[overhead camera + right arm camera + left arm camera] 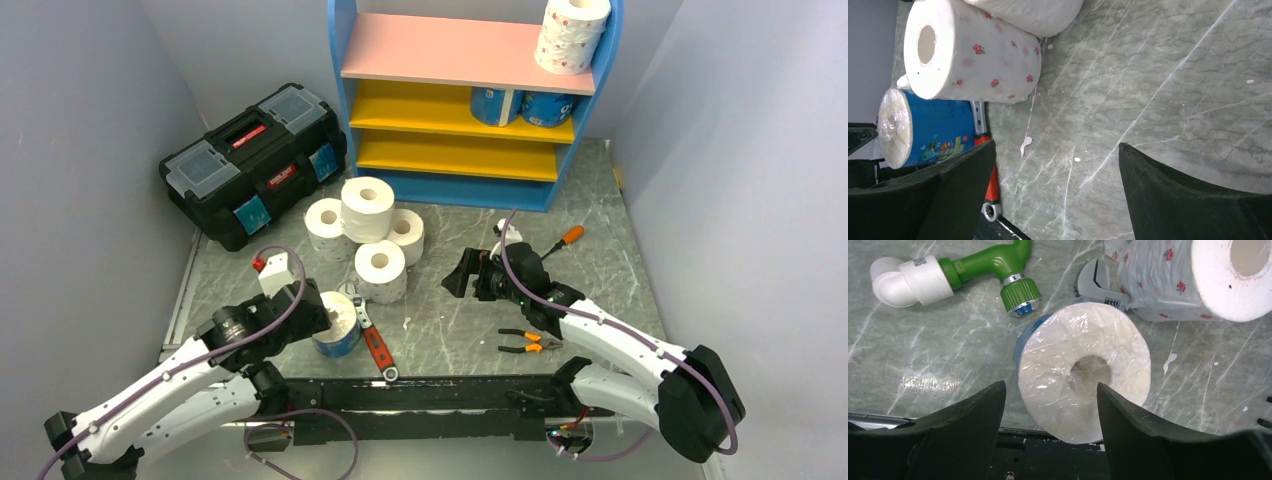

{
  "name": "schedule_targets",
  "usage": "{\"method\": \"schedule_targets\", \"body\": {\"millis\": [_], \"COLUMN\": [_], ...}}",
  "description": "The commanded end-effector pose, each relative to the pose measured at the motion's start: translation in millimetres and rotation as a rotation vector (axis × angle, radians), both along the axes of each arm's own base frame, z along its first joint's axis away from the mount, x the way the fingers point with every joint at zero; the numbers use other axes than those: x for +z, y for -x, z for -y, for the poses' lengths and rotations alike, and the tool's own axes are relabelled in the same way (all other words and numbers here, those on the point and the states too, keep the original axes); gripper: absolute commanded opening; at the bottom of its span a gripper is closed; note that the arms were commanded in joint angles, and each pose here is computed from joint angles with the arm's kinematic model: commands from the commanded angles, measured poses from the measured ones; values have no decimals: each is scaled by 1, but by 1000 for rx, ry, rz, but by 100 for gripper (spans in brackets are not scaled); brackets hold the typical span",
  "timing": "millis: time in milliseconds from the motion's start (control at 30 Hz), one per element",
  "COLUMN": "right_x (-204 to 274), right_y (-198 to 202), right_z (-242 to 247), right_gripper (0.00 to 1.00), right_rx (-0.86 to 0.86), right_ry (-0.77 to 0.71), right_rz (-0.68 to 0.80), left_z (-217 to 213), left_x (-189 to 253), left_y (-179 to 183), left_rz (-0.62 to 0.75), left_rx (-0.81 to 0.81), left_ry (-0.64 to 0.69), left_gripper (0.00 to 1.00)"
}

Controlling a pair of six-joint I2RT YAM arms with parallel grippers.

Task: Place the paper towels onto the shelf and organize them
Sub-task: Pick up the paper towel from the center of the board.

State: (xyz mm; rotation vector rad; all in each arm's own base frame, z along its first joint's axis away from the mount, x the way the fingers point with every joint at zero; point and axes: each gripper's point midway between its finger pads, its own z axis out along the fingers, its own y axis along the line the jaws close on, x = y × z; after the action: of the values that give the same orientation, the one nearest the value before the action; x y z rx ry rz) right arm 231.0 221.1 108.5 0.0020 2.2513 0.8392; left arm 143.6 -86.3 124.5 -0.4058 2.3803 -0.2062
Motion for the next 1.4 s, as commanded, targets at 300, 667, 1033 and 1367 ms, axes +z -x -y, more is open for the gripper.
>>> {"method": "schedule_targets", "body": {"millis": [300, 667, 1033, 1367], "right_x": [11, 11, 19, 45], "right_y": [-6, -6, -7, -14], "right_z": [5, 7, 7, 14], "right_gripper": [94, 94, 94, 94], "right_rx": [-21, -30, -31, -51], "right_ry": [6, 13, 19, 49], "right_rz": [57, 56, 68, 125], "left_z": [-1, 9, 6, -12], "left_x": [-16, -29, -11, 62], "left_y": [-14, -17, -17, -15], "left_rz": [-29, -65, -17, 111], "left_rx": [47, 5, -12, -7], "left_ry": [13, 42, 57, 60], "left_gripper": [71, 61, 31, 26]}}
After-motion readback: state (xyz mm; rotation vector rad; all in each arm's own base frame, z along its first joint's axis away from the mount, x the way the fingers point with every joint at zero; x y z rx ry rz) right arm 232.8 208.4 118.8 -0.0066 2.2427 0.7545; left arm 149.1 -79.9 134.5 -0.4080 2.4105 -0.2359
